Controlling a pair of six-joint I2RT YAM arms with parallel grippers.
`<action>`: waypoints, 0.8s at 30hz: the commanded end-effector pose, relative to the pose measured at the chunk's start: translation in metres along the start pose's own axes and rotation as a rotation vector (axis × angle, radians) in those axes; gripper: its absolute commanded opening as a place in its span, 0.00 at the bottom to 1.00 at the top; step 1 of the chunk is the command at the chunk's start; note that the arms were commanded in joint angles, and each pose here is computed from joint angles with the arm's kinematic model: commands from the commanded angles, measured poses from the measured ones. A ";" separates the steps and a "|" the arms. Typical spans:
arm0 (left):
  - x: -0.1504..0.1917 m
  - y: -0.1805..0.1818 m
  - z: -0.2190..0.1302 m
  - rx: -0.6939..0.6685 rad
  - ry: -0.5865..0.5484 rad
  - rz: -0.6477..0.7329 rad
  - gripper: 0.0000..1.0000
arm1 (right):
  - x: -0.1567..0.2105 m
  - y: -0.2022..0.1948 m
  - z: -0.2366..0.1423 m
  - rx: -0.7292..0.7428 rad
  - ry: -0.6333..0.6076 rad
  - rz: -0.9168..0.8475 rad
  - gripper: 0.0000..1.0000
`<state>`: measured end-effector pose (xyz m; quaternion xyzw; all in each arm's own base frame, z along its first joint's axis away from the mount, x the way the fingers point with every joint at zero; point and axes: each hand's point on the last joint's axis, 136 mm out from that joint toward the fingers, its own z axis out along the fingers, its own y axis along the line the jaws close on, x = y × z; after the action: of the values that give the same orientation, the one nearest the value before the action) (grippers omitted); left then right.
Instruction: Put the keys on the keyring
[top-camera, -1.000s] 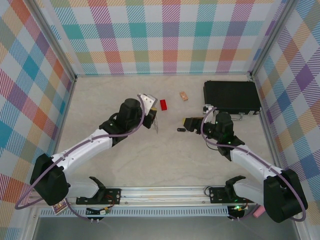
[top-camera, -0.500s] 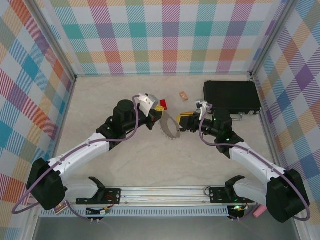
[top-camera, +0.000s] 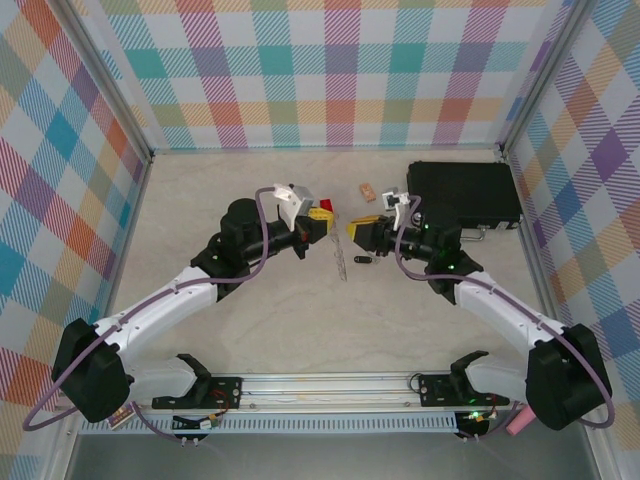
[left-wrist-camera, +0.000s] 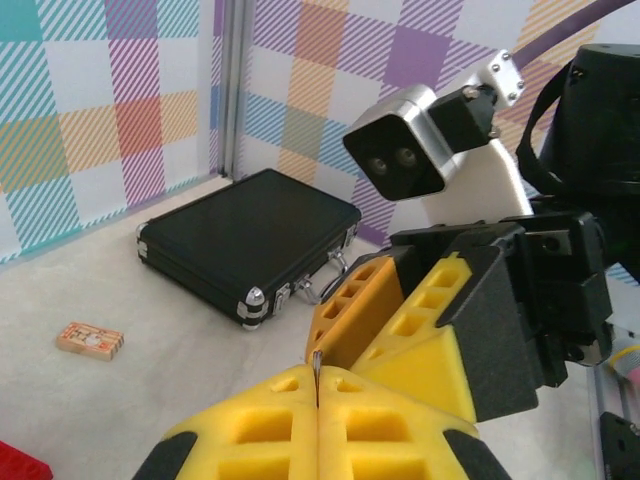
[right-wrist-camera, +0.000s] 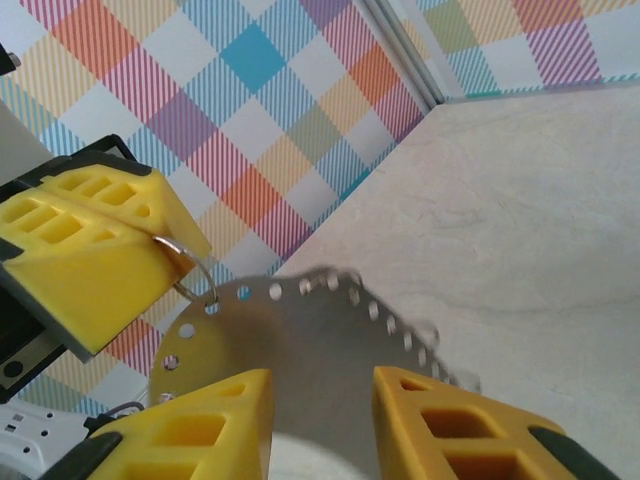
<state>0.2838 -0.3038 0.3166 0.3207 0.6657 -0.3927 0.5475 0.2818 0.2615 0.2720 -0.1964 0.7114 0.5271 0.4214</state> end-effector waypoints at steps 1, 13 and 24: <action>-0.026 -0.009 -0.008 0.049 -0.100 -0.003 0.00 | -0.016 0.019 0.004 -0.085 -0.011 -0.020 0.30; -0.029 0.003 -0.007 0.043 -0.178 -0.090 0.00 | -0.032 0.025 0.003 -0.232 -0.079 0.026 0.31; -0.046 0.007 -0.002 0.083 -0.327 -0.166 0.00 | -0.046 0.039 0.005 -0.376 -0.100 0.025 0.32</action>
<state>0.3021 -0.3030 0.3258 0.2274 0.6300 -0.4808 0.5658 0.2951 0.2736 0.3023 -0.1987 0.6244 0.6488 0.3869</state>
